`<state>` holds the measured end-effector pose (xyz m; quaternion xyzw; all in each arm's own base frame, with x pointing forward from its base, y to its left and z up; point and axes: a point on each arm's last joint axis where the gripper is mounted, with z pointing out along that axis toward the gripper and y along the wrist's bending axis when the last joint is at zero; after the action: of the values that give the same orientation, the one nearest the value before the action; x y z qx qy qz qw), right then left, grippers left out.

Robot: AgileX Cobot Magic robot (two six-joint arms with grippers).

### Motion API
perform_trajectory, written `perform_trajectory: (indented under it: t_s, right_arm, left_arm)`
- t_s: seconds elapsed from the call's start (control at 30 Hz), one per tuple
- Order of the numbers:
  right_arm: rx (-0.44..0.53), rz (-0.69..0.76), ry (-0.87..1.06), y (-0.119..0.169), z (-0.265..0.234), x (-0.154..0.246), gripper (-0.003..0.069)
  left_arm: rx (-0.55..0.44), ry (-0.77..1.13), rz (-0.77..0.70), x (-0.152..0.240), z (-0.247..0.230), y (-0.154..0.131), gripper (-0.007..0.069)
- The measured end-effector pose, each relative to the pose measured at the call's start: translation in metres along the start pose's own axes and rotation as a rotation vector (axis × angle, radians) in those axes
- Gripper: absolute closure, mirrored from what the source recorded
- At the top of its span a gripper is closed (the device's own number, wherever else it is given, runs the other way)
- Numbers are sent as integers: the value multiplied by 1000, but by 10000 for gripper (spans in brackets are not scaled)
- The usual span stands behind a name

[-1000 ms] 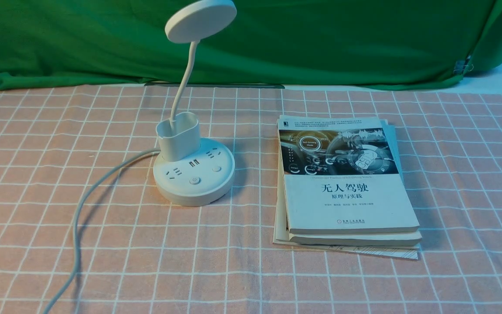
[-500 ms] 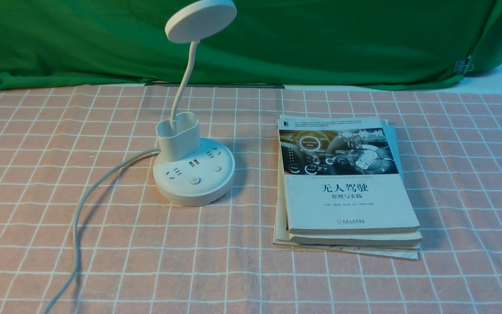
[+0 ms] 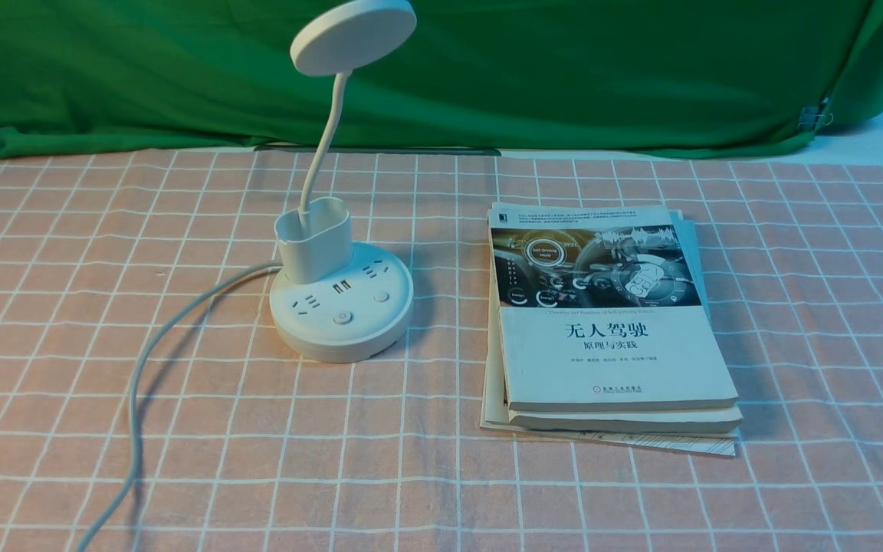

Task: Turn on the table lamp on the pink coffee tablecloth with your hand.
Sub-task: 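Press the power button on the lamp base to turn the lamp on with the left gripper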

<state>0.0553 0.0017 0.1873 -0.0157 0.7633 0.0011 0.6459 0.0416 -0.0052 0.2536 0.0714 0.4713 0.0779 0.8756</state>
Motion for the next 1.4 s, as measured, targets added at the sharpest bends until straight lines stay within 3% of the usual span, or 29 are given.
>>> perform_trajectory:
  t_s: [0.27,0.43,0.57,0.63,0.67,0.7,0.73,0.77,0.87,1.0,1.07,1.13,1.23,1.3,1.33,1.4]
  right_arm:
    - [0,0,0,0,0,0,418]
    - [0,0,0,0,0,0,418]
    - [0,0,0,0,0,0,418]
    - [0,0,1,0,0,0,418]
    - [0,0,1,0,0,0,418]
    - [0,0,1,0,0,0,418]
    - [0,0,1,0,0,0,418]
    - [0,0,1,0,0,0,418]
    - [0,0,1,0,0,0,418]
    - [0,0,1,0,0,0,418]
    - [0,0,1,0,0,0,418]
    - [0,0,1,0,0,0,418]
    - [0,0,1,0,0,0,418]
    - [0,0,1,0,0,0,418]
    - [0,0,0,0,0,0,418]
    - [0,0,0,0,0,0,418]
  left_arm:
    - [11,-231,-247,-21,-2,2,604]
    - [14,-191,-372,-41,7,7,604]
    - [-53,139,-476,-58,30,18,604]
    - [-105,437,-471,-46,44,20,604]
    - [-105,437,-469,-46,44,20,604]
    - [-127,672,-434,-28,51,19,604]
    - [-127,694,-427,-25,52,19,604]
    - [-137,865,-411,-7,58,17,604]
    - [-158,1022,-444,17,67,12,604]
    - [-156,1186,-619,49,89,-2,604]
    - [-92,1235,-657,56,98,-11,604]
    - [100,1346,-701,71,120,-34,604]
    - [297,1448,-703,85,143,-61,610]
    - [435,1491,-647,90,163,-86,626]
    - [551,1539,-518,100,185,-120,629]
    - [592,1540,-418,103,200,-139,629]
